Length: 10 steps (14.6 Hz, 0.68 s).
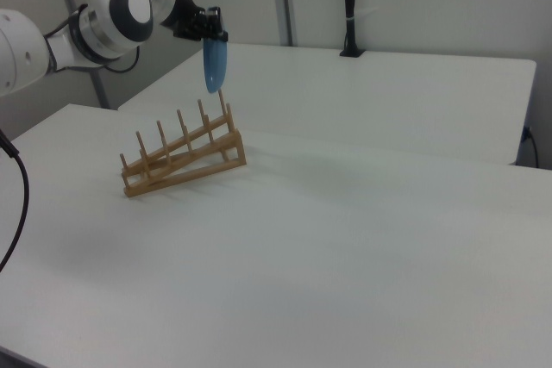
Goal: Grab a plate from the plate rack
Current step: 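Lift the gripped blue plate up out of the rack slots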
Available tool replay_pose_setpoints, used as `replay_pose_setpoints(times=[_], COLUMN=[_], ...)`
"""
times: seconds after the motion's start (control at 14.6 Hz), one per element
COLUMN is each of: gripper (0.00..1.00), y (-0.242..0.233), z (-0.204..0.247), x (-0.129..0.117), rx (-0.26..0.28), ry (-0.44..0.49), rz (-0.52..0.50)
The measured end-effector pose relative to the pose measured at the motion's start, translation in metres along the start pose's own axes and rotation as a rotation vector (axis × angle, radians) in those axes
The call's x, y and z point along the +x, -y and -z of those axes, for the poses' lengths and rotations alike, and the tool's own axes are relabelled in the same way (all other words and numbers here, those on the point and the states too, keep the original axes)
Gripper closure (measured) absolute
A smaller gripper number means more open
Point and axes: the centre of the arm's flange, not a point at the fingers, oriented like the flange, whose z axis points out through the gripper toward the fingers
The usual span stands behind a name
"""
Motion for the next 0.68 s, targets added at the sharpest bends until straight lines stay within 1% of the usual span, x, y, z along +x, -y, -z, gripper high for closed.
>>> replay_pose_setpoints(times=[0.21, 0.27, 0.41, 0.48, 0.55, 0.62, 0.68], gripper=[0.92, 0.92, 0.92, 0.92, 0.92, 0.92, 0.92], y=[-0.020, -0.030, -0.060, -0.076, -0.093, -0.118, -0.132], z=[0.013, 0.018, 0.026, 0.026, 0.023, 0.015, 0.009], x=[0.006, 0.007, 0.008, 0.003, -0.005, -0.023, -0.037], rx=[-0.014, -0.010, 0.021, 0.039, 0.058, 0.084, 0.112], ry=[-0.018, -0.023, -0.021, 0.005, 0.052, 0.140, 0.210], rz=[-0.026, -0.056, -0.168, -0.231, -0.294, -0.369, -0.410])
